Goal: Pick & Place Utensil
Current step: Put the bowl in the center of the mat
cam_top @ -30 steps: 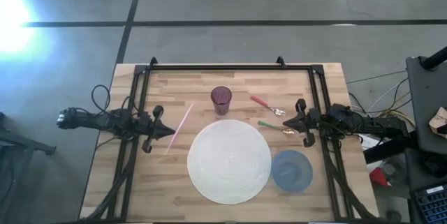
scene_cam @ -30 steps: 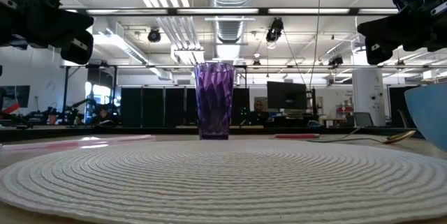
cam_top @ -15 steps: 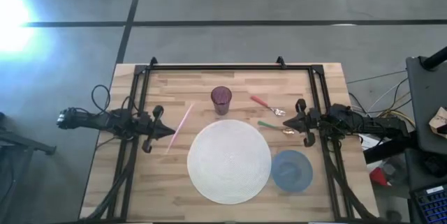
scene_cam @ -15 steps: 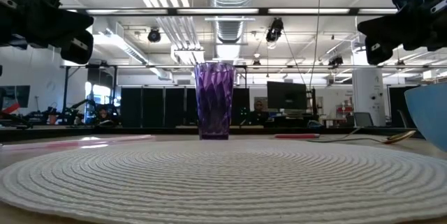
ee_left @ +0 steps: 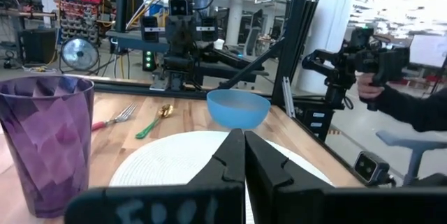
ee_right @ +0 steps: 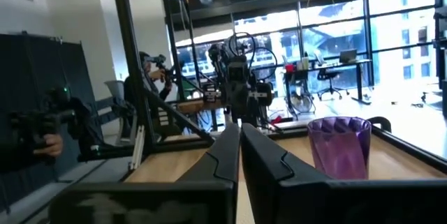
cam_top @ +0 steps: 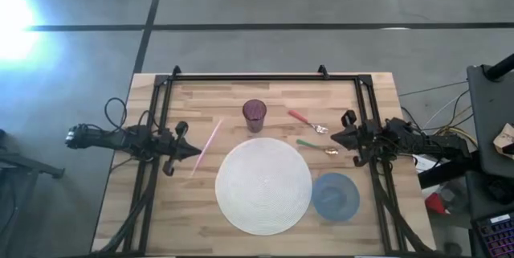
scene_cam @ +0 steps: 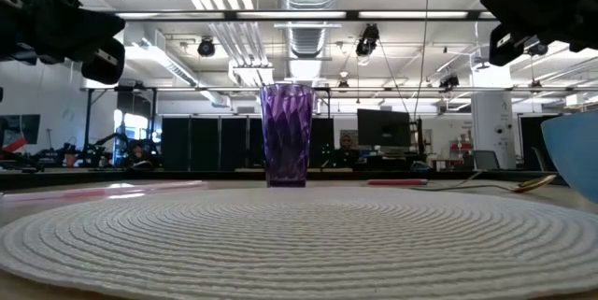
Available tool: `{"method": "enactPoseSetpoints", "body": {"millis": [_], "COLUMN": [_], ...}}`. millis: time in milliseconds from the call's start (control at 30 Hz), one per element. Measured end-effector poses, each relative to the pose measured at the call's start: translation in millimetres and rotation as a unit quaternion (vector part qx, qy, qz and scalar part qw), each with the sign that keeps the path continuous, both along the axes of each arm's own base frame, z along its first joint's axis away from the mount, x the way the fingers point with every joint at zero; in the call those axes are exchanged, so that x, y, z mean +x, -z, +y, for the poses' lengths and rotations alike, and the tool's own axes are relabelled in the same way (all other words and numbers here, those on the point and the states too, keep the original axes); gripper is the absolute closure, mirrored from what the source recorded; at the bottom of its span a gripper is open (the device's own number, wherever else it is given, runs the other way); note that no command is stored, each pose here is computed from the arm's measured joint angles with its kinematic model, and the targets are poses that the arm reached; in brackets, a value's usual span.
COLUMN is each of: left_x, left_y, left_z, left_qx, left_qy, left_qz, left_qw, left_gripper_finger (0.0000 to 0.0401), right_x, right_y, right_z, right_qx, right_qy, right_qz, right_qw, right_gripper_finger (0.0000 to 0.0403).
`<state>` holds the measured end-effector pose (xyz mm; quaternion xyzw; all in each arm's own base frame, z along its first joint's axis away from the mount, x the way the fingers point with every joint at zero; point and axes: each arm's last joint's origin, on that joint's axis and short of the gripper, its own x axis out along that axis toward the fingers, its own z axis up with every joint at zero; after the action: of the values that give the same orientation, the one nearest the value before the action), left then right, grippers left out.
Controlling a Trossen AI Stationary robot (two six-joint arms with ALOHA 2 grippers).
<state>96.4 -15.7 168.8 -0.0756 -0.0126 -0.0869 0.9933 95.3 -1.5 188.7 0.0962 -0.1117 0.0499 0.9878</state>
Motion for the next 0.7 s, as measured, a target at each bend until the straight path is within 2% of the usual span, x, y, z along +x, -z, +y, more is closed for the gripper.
{"method": "enactPoseSetpoints", "body": {"millis": [133,333,533,700], "left_x": [0.0,0.0,0.0,0.0], "left_y": [-0.3,-0.4,-0.4,0.4], "left_z": [0.0,0.0,0.0,0.0], "left_qx": [-0.036,-0.039,-0.044,-0.044], "left_qy": [0.001,0.001,0.001,0.001], "left_qz": [0.004,0.005,0.006,0.01], "left_qw": [0.999,0.999,0.999,0.999], "left_gripper_finger": [0.0401,0.0401,0.0401,0.0401], "right_x": [-0.5,-4.4,-9.1,-11.8], "right_y": [-2.0,-28.3,-61.4,-94.3], "right_z": [0.0,-0.9,-3.6,-3.9], "right_qx": [0.001,0.025,0.034,0.048], "right_qy": [0.0,0.013,0.067,0.076], "right_qz": [-0.001,-0.007,0.103,0.181], "right_qw": [1.0,1.0,0.992,0.979], "right_gripper_finger": [0.0354,0.0296,0.0251,0.0226]}}
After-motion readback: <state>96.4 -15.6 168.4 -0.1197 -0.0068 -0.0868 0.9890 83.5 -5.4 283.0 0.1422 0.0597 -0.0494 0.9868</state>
